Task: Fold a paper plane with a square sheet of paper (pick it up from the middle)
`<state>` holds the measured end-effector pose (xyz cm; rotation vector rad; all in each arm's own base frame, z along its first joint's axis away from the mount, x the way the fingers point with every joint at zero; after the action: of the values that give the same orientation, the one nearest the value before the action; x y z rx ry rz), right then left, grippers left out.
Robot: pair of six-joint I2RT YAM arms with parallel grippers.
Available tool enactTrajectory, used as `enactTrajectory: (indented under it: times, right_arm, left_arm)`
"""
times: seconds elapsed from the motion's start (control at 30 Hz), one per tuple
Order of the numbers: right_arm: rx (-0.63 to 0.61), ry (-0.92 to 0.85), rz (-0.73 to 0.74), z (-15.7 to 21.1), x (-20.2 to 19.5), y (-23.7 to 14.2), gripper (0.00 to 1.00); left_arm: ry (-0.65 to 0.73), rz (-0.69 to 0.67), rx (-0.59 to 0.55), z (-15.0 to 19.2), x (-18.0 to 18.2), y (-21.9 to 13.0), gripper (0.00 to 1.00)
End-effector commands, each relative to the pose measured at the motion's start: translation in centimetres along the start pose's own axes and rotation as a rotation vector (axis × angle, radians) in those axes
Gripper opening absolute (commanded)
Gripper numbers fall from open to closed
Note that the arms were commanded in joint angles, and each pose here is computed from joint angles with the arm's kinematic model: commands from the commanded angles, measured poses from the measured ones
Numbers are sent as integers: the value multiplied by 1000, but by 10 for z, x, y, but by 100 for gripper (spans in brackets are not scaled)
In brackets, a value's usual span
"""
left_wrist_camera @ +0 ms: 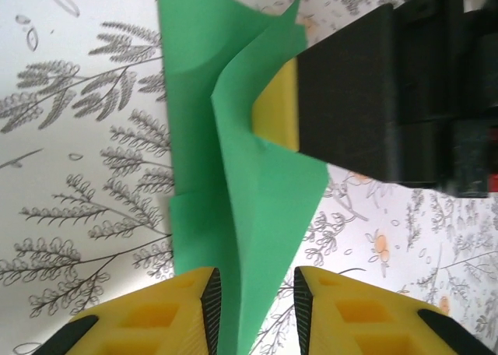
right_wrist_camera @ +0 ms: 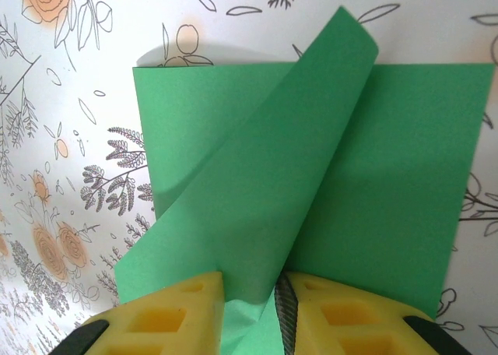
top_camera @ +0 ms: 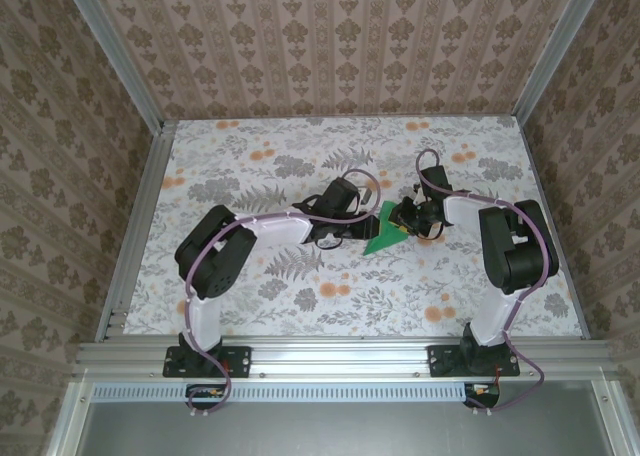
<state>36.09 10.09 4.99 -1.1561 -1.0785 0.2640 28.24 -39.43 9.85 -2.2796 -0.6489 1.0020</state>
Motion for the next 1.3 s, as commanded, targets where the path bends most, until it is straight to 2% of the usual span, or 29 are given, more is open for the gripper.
enactTrajectory:
  times: [0.0, 0.3, 0.67, 1.27]
  right_arm:
    - [16, 53, 140, 6, -28, 11, 28]
    - [24, 55, 138, 8, -29, 12, 28]
    - [22, 55, 137, 7, -29, 12, 28]
    - [28, 55, 139, 8, -30, 13, 28]
  left_arm:
    - [19, 30, -19, -7, -8, -1, 33]
    - [29, 72, 38, -10, -13, 22, 24]
    - [18, -2, 100, -3, 1, 38, 17]
    - [0, -73, 129, 6, 17, 46, 8]
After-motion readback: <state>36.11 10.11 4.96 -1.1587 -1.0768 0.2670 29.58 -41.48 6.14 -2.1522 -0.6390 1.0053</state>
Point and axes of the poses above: each hand's point on the last joint's axis, 136 mm out from that joint toward the fingers, its own y axis out along the fingers, its own x axis along the line the jaws close on, z = x × y, the point moved 4 cm from there along -y, back along the fingers, and after that the axes turned 11 degrees about y, right-handed, at the moved point
